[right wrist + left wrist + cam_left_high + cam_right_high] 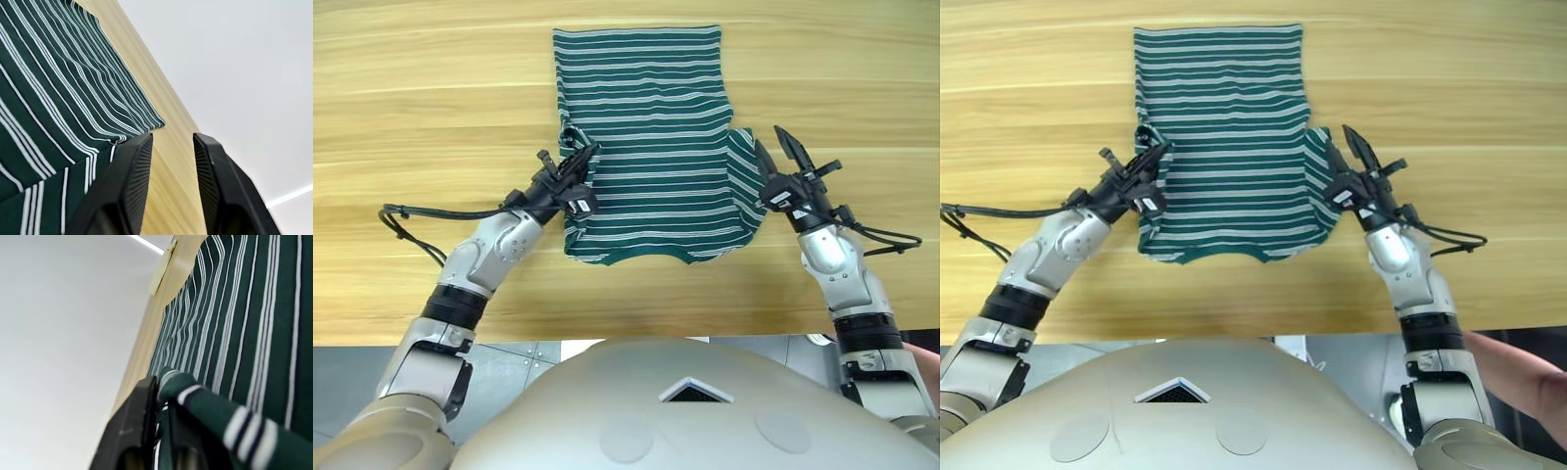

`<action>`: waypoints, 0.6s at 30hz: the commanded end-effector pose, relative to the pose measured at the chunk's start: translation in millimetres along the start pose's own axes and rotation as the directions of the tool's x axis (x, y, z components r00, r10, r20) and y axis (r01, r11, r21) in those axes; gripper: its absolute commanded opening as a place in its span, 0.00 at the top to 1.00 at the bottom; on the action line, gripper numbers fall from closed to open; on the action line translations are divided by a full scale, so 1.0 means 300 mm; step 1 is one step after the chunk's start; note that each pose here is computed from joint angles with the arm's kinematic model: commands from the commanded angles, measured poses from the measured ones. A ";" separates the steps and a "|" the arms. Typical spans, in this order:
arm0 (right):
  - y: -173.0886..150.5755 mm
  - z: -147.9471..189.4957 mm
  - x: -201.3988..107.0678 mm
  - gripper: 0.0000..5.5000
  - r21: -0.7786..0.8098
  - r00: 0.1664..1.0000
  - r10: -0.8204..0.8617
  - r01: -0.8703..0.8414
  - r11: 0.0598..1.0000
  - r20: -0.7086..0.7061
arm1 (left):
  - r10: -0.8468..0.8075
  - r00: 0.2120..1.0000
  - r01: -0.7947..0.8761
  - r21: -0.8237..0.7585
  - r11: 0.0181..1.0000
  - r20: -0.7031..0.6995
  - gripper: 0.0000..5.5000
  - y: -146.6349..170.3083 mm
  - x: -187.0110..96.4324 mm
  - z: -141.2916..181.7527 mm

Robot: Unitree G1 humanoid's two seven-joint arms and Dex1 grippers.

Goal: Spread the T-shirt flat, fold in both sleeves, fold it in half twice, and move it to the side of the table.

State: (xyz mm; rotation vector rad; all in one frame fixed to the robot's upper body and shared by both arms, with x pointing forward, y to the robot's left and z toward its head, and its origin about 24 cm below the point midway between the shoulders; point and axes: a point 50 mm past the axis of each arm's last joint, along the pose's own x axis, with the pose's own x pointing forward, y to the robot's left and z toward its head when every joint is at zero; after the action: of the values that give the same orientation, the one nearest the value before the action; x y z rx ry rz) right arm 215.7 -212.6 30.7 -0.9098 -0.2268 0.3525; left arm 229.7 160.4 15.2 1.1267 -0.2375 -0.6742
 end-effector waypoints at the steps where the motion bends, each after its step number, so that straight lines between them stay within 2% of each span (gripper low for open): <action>1: -0.019 0.001 0.005 0.72 -0.015 1.000 -0.020 0.020 1.000 0.004 | -0.067 0.997 0.066 -0.040 0.997 -0.035 0.83 -0.021 -0.016 -0.021; 5: -0.031 -0.001 0.007 0.72 -0.021 1.000 -0.027 0.027 0.999 0.004 | -0.087 0.995 0.085 -0.048 0.995 -0.040 0.68 -0.028 -0.031 -0.021; 9: -0.064 -0.003 0.005 0.72 -0.055 0.999 -0.033 0.033 0.998 0.004 | -0.102 0.994 0.101 -0.034 0.994 -0.033 0.58 -0.042 -0.044 -0.012; 15: -0.211 0.019 -0.130 0.72 -0.328 0.992 0.129 -0.127 0.936 -0.018 | -0.033 0.999 0.033 -0.036 0.999 0.015 0.58 -0.032 -0.045 0.023; 18: -0.215 -0.014 -0.205 0.72 -0.411 0.943 0.297 -0.333 0.848 -0.151 | 0.065 0.997 -0.063 -0.038 0.997 0.040 0.58 0.011 -0.058 0.047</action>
State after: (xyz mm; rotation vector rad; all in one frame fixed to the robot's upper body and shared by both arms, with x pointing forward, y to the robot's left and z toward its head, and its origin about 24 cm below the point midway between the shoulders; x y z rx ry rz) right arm 184.1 -266.3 82.1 -1.3103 -0.1832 0.4800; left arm 209.7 159.1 14.6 1.0757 -0.2399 -0.7005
